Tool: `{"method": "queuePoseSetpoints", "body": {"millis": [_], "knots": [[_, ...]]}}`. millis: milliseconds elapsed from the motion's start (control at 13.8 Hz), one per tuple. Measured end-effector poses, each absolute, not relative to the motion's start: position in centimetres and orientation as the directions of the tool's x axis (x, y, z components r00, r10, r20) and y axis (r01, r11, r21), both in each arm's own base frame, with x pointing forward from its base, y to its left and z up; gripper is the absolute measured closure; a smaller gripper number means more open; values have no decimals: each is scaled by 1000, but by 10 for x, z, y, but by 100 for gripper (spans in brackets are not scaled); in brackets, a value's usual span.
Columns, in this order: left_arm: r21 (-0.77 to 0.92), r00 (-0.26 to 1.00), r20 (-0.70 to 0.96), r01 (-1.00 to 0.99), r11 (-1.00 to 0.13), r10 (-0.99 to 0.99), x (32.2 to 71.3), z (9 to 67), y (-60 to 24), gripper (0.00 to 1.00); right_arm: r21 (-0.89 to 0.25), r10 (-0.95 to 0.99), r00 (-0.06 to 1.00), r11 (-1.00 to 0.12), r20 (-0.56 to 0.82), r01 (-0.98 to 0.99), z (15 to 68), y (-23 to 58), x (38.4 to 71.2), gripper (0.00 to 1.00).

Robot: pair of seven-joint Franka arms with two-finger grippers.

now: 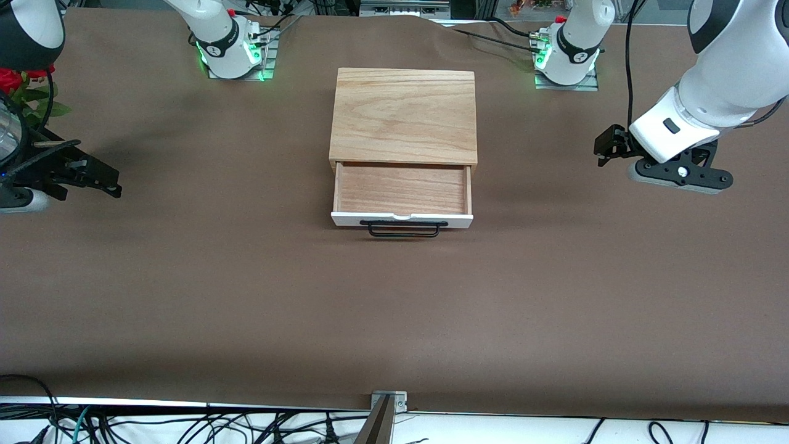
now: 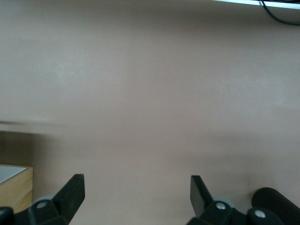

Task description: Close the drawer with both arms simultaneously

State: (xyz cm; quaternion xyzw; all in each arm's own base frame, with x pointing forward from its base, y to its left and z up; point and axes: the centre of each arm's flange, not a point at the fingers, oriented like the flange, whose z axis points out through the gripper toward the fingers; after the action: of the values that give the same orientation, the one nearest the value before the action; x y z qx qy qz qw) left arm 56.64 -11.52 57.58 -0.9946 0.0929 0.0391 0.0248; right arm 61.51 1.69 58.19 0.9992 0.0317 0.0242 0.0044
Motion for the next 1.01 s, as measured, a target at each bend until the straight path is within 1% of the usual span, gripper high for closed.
{"method": "queuePoseSetpoints", "body": {"millis": [1012], "knots": [[-43,984,-71,-168,-985,-165,569,581,-105,0,10,59,997,-998,46,58,581,16,616,0]]}}
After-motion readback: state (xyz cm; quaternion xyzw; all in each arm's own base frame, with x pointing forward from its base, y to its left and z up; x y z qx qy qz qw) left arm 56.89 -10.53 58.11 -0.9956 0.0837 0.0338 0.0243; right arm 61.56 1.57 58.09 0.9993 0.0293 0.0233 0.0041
